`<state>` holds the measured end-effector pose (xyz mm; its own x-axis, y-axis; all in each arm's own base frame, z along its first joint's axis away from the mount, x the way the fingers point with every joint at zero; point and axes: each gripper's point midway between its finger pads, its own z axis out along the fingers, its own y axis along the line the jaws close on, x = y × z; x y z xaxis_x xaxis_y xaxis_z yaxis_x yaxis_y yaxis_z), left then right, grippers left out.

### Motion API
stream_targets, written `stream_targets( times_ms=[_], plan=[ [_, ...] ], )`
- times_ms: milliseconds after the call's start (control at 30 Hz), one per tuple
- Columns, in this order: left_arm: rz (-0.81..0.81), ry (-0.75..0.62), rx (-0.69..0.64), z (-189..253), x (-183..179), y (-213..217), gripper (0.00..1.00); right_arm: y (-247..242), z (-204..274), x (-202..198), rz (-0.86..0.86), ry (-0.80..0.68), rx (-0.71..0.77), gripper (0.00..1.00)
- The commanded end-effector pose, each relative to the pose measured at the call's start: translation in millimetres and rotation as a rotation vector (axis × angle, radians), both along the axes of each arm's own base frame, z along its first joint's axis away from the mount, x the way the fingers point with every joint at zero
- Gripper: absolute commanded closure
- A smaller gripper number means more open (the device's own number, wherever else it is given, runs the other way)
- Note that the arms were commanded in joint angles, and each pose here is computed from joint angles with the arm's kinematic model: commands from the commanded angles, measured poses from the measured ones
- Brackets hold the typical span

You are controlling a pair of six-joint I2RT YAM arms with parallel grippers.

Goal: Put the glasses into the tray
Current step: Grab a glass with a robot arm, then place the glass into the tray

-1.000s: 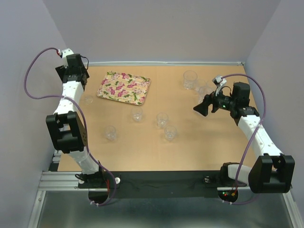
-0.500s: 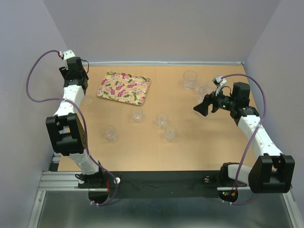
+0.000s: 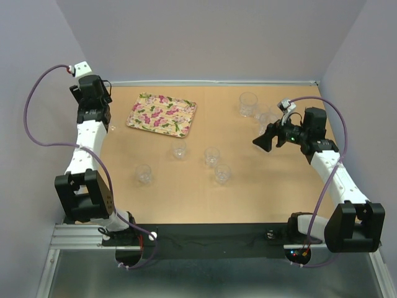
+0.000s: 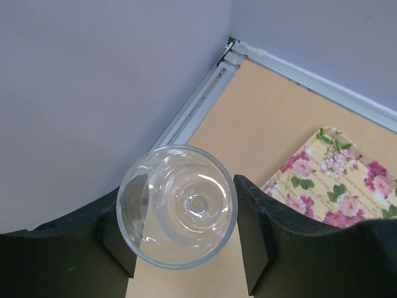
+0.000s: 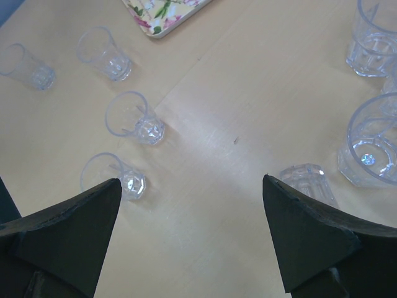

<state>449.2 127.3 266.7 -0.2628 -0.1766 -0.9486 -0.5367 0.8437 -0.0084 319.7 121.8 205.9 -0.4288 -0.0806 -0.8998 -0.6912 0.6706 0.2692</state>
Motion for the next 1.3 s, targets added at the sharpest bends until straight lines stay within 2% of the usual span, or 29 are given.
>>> stream_targets(
  times_ms=[0, 167, 433, 700, 800, 833, 900, 933, 967, 1000, 1100, 1267],
  plan=[
    [-0.008, -0.168, 0.039, 60.8, -6.3, 1.2, 0.65, 0.7, 3.3, -4.0, 0.01, -0.036, -0.006, 0.0],
    [-0.051, -0.212, 0.02, 81.9, 1.2, -6.3, 0.65, 0.5, 2.2, -3.9, 0.009, -0.034, -0.007, 0.0],
    [-0.169, -0.255, -0.061, 91.3, 38.8, -30.9, 0.66, -1.4, 0.2, -2.3, 0.0, -0.036, -0.018, 0.0],
    [-0.253, -0.209, -0.105, 70.8, 90.1, -61.7, 0.66, -2.3, -1.9, -0.6, -0.004, -0.033, -0.024, 0.0],
    [-0.277, -0.227, -0.098, 79.8, 106.3, -74.0, 0.66, -3.2, -2.6, 0.5, -0.008, -0.035, -0.029, 0.0],
    [-0.283, -0.193, -0.104, 67.4, 112.7, -77.9, 0.66, -3.2, -2.2, 0.6, -0.008, -0.036, -0.03, 0.0],
    [-0.303, -0.211, -0.1, 76.6, 122.4, -90.4, 0.66, -3.4, -2.7, 0.9, -0.009, -0.034, -0.03, 0.0],
    [-0.309, -0.181, -0.098, 63.7, 130.3, -93.8, 0.66, -3.6, -3.3, 1.2, -0.01, -0.034, -0.032, 0.0],
    [-0.309, -0.202, -0.09, 75.0, 135.2, -97.8, 0.66, -3.4, -3.7, 1.2, -0.009, -0.031, -0.03, 0.0],
    [-0.305, -0.166, -0.086, 59.8, 142.6, -96.7, 0.66, -3.8, -5.0, 1.5, -0.012, -0.027, -0.032, 0.0],
    [-0.335, -0.174, -0.075, 65.7, 154.0, -122.6, 0.66, -4.5, -5.3, 2.1, -0.014, -0.029, -0.036, 0.0],
    [-0.342, -0.149, -0.072, 52.0, 171.5, -134.0, 0.66, -4.7, -5.8, 3.0, -0.015, -0.027, -0.038, 0.0]
  ],
)
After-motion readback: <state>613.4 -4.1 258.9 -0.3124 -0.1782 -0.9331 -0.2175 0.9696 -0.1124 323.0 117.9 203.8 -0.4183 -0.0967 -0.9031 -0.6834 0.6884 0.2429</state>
